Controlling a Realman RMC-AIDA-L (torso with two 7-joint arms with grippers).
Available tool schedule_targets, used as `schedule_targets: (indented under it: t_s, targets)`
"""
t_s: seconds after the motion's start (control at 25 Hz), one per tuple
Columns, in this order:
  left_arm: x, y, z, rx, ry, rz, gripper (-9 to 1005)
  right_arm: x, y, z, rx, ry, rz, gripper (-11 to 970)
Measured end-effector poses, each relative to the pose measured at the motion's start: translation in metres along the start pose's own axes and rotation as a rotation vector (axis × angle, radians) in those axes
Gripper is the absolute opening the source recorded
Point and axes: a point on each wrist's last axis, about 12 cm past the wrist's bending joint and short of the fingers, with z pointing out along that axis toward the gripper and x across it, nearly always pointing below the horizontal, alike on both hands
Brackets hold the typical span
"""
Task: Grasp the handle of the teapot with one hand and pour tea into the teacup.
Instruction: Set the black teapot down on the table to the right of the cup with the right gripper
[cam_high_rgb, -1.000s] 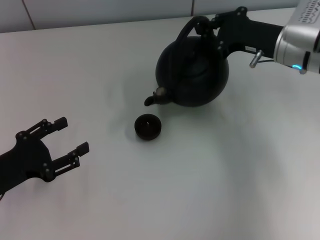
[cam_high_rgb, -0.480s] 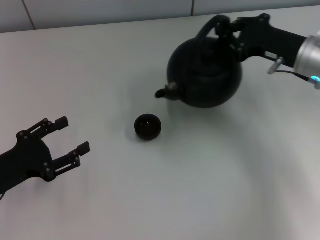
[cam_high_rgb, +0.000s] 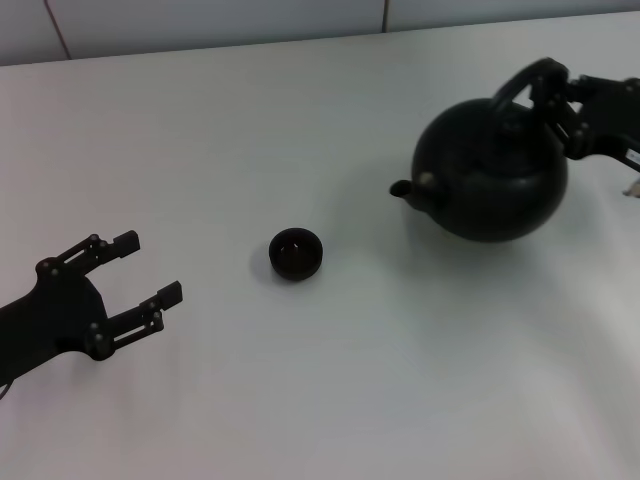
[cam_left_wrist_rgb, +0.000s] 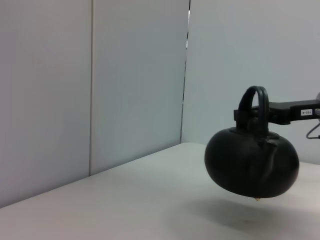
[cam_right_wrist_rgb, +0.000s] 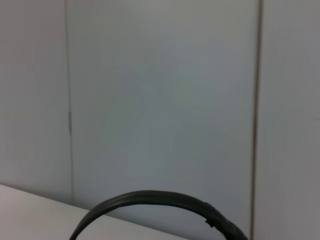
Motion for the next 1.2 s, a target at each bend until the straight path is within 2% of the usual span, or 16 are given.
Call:
schedule_targets:
  t_s: [0.12,0.28,1.0,1.2]
  targets:
    - [-0.001,0.001,0.001,0.003,0.000,0.001,801,0.007,-0.002,-0.012,0.030,0.004,0.024,78]
    - [-0.001,0.001,0.001,0.003,0.000,0.002,801,0.008,-0.002,-0.014,0.033,0.006,0.028,78]
    - [-0.001,0.001,0.001,0.005,0.000,0.001,801,0.028,0.003,-0.007,0.066,0.037,0.006,77]
    - [-0.001,0.000,0.001,0.006,-0.001,-0.001,801,0.029,0.004,-0.007,0.064,0.036,0.005,103]
